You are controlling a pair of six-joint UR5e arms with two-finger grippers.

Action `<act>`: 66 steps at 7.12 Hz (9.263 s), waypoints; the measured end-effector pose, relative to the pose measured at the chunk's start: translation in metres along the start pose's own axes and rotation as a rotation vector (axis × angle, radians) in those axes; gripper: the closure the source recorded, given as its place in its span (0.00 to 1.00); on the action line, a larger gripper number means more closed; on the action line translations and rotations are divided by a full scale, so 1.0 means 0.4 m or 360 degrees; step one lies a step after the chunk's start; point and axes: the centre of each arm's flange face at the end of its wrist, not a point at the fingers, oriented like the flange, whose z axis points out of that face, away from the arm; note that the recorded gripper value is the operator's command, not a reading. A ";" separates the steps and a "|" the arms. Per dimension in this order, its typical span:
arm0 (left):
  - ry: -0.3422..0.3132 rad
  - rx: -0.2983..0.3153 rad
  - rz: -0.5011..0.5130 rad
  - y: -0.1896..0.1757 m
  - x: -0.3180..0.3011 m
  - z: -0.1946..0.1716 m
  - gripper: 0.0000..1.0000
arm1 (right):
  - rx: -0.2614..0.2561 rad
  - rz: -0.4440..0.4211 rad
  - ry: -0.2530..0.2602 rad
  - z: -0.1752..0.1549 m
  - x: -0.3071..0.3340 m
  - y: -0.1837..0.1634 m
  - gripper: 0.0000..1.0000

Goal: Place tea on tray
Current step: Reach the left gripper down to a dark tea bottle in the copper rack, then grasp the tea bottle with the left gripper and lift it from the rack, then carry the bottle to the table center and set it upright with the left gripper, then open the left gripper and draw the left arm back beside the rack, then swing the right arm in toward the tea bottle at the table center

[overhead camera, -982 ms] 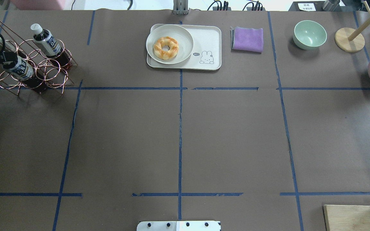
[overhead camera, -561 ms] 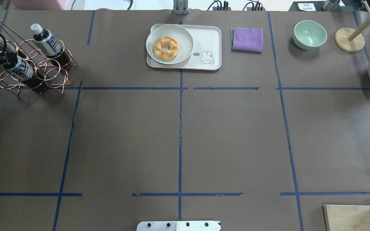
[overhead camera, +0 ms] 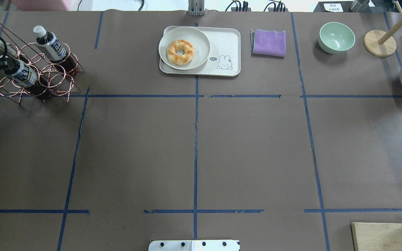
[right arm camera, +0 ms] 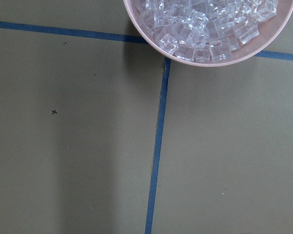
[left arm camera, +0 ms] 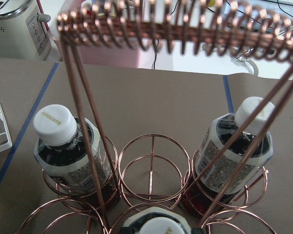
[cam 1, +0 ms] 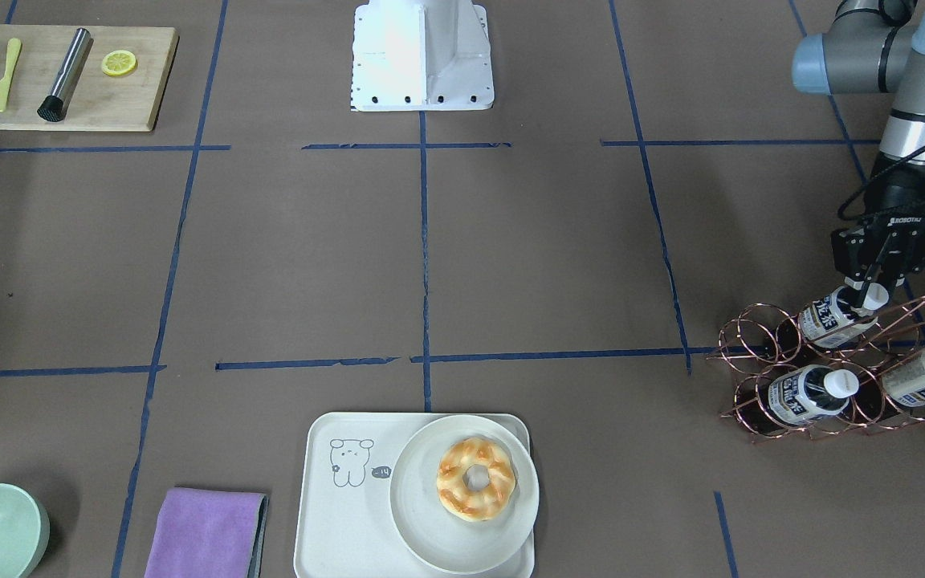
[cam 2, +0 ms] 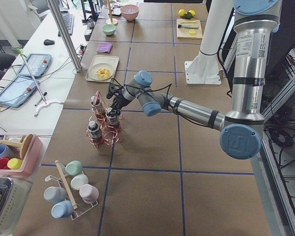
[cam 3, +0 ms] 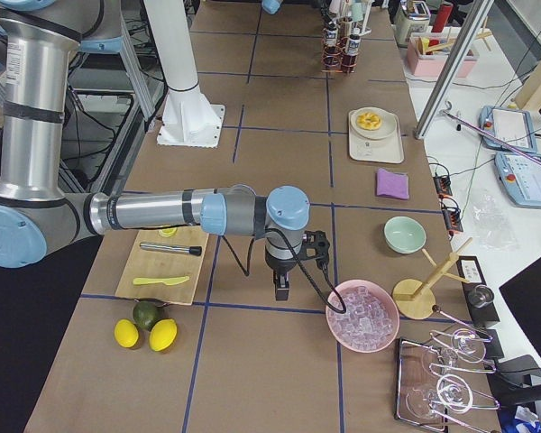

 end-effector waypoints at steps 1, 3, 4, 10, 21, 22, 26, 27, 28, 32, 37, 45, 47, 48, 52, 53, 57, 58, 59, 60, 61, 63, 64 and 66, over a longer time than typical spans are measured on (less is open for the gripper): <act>0.0009 0.0007 0.0037 -0.006 0.004 -0.009 0.96 | 0.0001 -0.0001 0.0000 -0.001 -0.001 0.000 0.00; 0.0019 0.0026 0.0056 -0.021 0.003 -0.026 0.97 | 0.0003 -0.0002 0.0000 -0.002 -0.001 0.000 0.00; 0.0019 0.0041 0.0051 -0.033 -0.002 -0.035 0.98 | 0.0003 -0.0002 0.0000 -0.002 -0.002 0.000 0.00; 0.0108 -0.0036 -0.0006 -0.129 -0.056 -0.142 0.99 | 0.0001 -0.0001 0.0001 -0.001 0.000 0.000 0.00; 0.0096 -0.0182 0.0043 -0.032 0.652 -0.299 0.96 | 0.0002 0.0000 0.0000 -0.002 -0.002 0.003 0.00; 0.0064 -0.0189 0.0049 0.041 0.773 -0.294 0.96 | 0.0002 -0.0001 0.0000 -0.002 -0.002 0.003 0.00; 0.0032 -0.0139 0.0009 0.194 1.187 -0.227 0.95 | 0.0001 -0.0001 0.0000 -0.001 -0.001 0.003 0.00; 0.0029 -0.0142 -0.0011 0.204 1.254 -0.215 0.94 | 0.0001 -0.0001 0.0000 -0.001 -0.001 0.003 0.00; 0.0027 -0.0147 -0.0018 0.211 1.290 -0.208 0.94 | 0.0001 -0.0001 0.0000 -0.001 -0.001 0.003 0.00; 0.0039 -0.0188 0.0018 0.264 1.324 -0.208 0.00 | 0.0000 0.0001 0.0000 0.000 0.000 0.003 0.00; 0.0149 -0.0196 0.0007 0.230 1.296 -0.293 0.00 | -0.0003 0.0003 0.0000 0.002 0.002 0.004 0.00; -0.0166 -0.0995 0.0336 -0.037 0.403 -0.149 0.00 | 0.0037 -0.0051 -0.0068 -0.015 -0.038 -0.028 0.00; -0.0103 -0.1110 0.0463 -0.140 0.020 -0.156 0.00 | 0.0061 -0.0090 -0.0070 -0.020 -0.058 -0.047 0.00; -0.0062 -0.1150 0.0464 -0.189 -0.182 -0.152 0.00 | 0.0078 -0.0121 -0.0073 -0.031 -0.079 -0.071 0.00; -0.0027 -0.1194 0.0279 -0.161 -0.644 -0.170 0.00 | 0.0108 -0.0257 -0.0086 -0.052 -0.177 -0.143 0.00; -0.0028 -0.1169 0.0274 -0.107 -0.698 -0.173 0.00 | 0.0117 -0.0310 -0.0090 -0.059 -0.216 -0.170 0.00; -0.0078 -0.1121 0.0130 -0.049 -0.735 -0.184 0.00 | 0.0184 -0.0342 -0.0146 -0.125 -0.432 -0.254 0.00; -0.0081 -0.1125 0.0125 -0.045 -0.740 -0.180 0.00 | 0.0206 -0.0310 -0.0171 -0.147 -0.506 -0.276 0.00; -0.0081 -0.1126 0.0124 -0.044 -0.741 -0.179 0.00 | 0.0214 -0.0294 -0.0191 -0.156 -0.563 -0.290 0.00; -0.0082 -0.1127 0.0125 -0.043 -0.741 -0.179 0.00 | 0.0219 -0.0290 -0.0209 -0.162 -0.611 -0.299 0.00; -0.0083 -0.1127 0.0126 -0.043 -0.741 -0.178 0.00 | 0.0229 -0.0265 -0.0233 -0.174 -0.674 -0.306 0.00; -0.0082 -0.1127 0.0128 -0.043 -0.741 -0.177 0.00 | 0.0244 -0.0185 -0.0300 -0.204 -0.833 -0.321 0.00; -0.0082 -0.1126 0.0128 -0.044 -0.740 -0.178 0.00 | 0.0245 -0.0174 -0.0334 -0.215 -0.909 -0.332 0.00; -0.0078 -0.1117 0.0137 -0.046 -0.737 -0.179 0.00 | 0.0262 -0.0167 -0.0376 -0.241 -1.028 -0.346 0.00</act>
